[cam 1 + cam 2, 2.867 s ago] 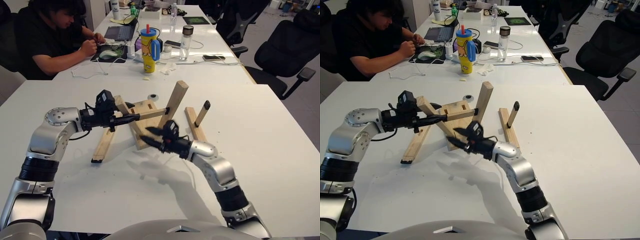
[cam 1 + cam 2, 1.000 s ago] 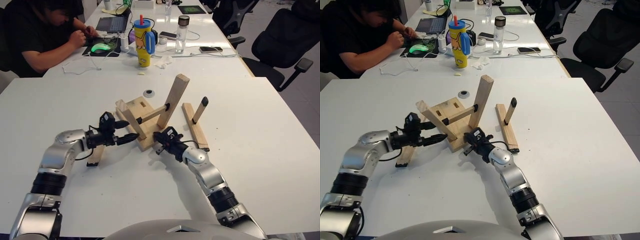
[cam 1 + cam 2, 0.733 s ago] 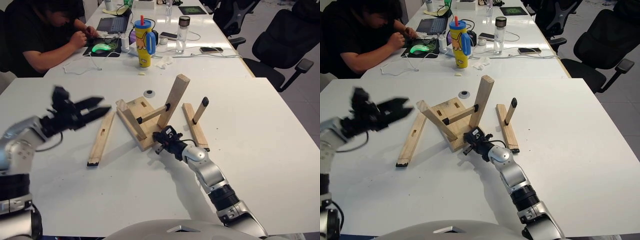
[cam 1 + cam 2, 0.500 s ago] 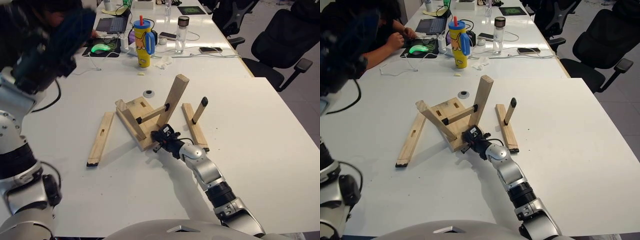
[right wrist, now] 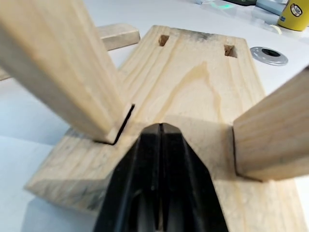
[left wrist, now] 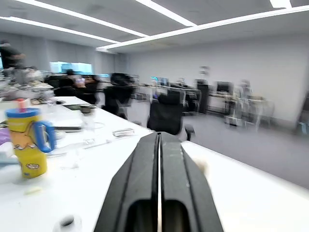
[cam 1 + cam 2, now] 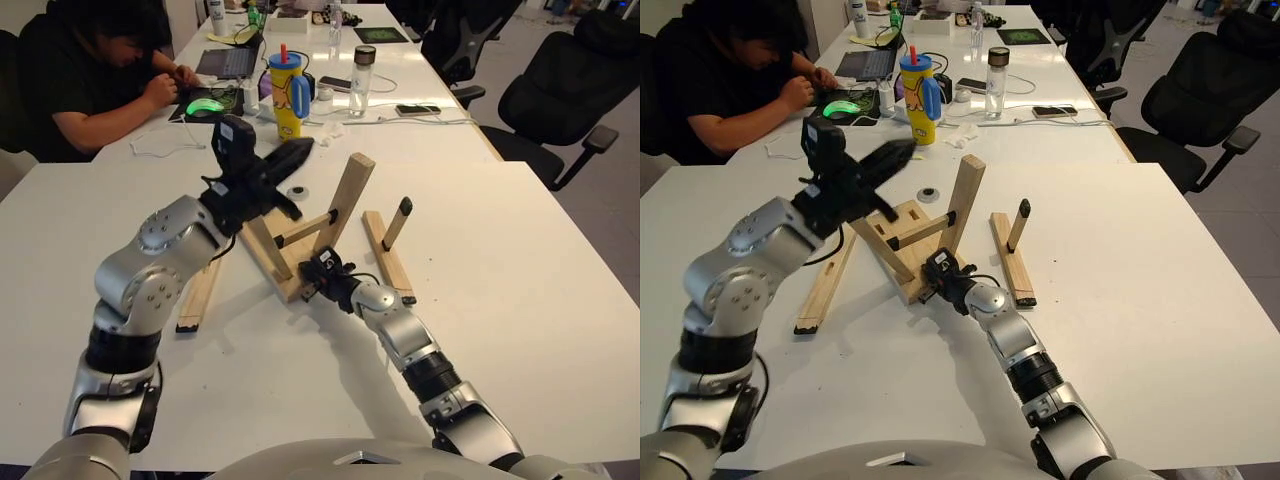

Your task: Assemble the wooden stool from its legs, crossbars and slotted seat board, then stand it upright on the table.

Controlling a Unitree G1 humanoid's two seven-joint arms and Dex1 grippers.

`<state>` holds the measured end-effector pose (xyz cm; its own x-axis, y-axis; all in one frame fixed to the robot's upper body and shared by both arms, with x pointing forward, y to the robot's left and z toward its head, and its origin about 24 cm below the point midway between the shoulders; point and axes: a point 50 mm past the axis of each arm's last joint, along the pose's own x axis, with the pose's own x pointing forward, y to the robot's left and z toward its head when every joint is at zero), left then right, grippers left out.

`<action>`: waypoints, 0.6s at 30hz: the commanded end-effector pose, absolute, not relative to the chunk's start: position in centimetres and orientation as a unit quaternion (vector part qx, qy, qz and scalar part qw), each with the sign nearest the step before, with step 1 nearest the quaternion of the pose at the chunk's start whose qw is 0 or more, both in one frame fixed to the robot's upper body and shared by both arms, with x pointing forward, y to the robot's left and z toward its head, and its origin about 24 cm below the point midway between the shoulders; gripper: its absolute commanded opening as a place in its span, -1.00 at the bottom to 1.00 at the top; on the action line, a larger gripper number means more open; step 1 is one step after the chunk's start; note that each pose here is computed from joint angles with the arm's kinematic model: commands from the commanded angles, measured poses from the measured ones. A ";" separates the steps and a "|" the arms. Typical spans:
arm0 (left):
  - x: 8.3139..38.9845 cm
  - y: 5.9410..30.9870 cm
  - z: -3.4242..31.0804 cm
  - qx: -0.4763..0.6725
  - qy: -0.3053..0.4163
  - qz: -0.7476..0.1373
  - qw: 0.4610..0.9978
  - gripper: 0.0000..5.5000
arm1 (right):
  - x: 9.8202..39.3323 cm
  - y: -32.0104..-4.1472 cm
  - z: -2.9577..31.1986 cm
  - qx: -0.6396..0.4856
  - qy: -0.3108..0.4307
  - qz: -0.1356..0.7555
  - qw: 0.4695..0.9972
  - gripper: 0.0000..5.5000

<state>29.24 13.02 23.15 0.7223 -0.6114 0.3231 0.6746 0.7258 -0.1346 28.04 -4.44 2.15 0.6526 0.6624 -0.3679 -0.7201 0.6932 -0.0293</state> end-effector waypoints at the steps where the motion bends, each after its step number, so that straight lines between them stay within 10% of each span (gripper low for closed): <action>1: 26.6 14.5 32.7 -0.154 -0.315 -0.386 0.853 -1.00 | 25.7 -6.7 -3.3 -0.110 0.302 0.348 0.881 -1.00; 9: 25.0 13.8 8.2 0.026 0.188 -0.336 0.923 -1.00 | 26.0 -6.2 -3.0 -0.110 0.299 0.354 0.879 -1.00; 18: 28.2 14.4 26.2 -0.108 -0.229 -0.349 0.902 -1.00 | 26.0 -6.4 -2.8 -0.100 0.288 0.363 0.881 -1.00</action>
